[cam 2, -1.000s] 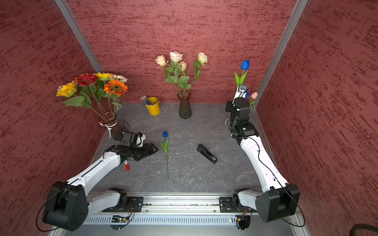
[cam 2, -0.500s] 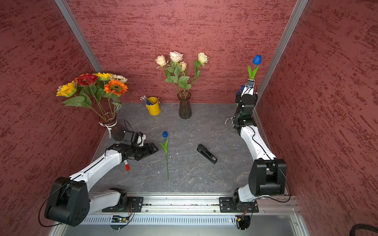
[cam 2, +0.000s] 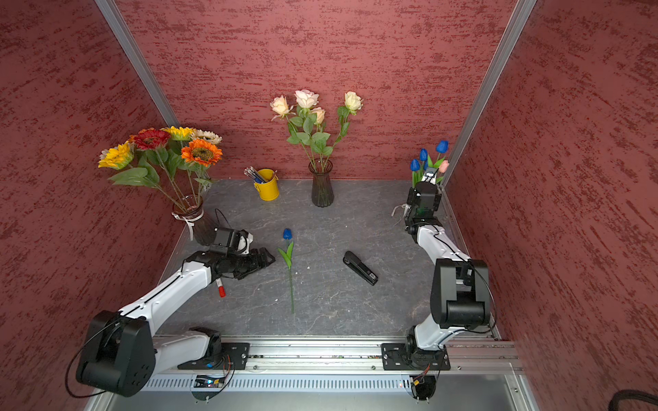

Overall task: Arrange the flowers in different vases according to their variety
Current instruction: Insert the flower into the vase, then pick up the flower at the center of the board.

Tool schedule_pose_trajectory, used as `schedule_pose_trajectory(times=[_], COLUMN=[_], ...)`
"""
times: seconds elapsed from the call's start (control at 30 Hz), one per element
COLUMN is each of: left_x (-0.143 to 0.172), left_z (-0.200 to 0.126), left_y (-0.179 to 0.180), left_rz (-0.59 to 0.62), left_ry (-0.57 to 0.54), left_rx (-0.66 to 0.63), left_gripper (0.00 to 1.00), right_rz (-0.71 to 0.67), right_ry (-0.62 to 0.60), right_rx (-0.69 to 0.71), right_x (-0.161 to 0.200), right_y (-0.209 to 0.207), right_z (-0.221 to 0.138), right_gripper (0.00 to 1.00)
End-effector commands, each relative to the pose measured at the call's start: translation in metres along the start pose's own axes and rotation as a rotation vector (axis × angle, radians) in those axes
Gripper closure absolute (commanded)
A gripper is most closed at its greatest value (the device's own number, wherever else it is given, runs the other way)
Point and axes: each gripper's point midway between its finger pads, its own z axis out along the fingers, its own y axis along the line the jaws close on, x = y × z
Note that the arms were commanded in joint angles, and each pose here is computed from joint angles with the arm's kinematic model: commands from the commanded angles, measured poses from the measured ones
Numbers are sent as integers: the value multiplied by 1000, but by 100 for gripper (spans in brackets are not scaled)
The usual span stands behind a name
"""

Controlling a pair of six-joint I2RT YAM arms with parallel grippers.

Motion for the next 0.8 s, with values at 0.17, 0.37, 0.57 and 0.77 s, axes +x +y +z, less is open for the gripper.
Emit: schedule_pose_trajectory(times=[0.17,0.37,0.57,0.77], left_x=[-4,2,0,0], left_z=[-19,-18,-18,-25], left_y=[-16,-14,-12,-7], left_rz=[19,17,14,20], left_ry=[-66,-53,-55,-56], left_rx=[58,54,39,-3], left_gripper=[11,11,10,10], right_rz=[91,98,22,-164], right_ry=[21,118,283,665], right_rx=[-97,-205,-571,-740], right_x=[-23,-8,20,104], right_y=[0,18,129,251], right_z=[-82,-127,-204,-268], right_gripper=[21,21,25,26])
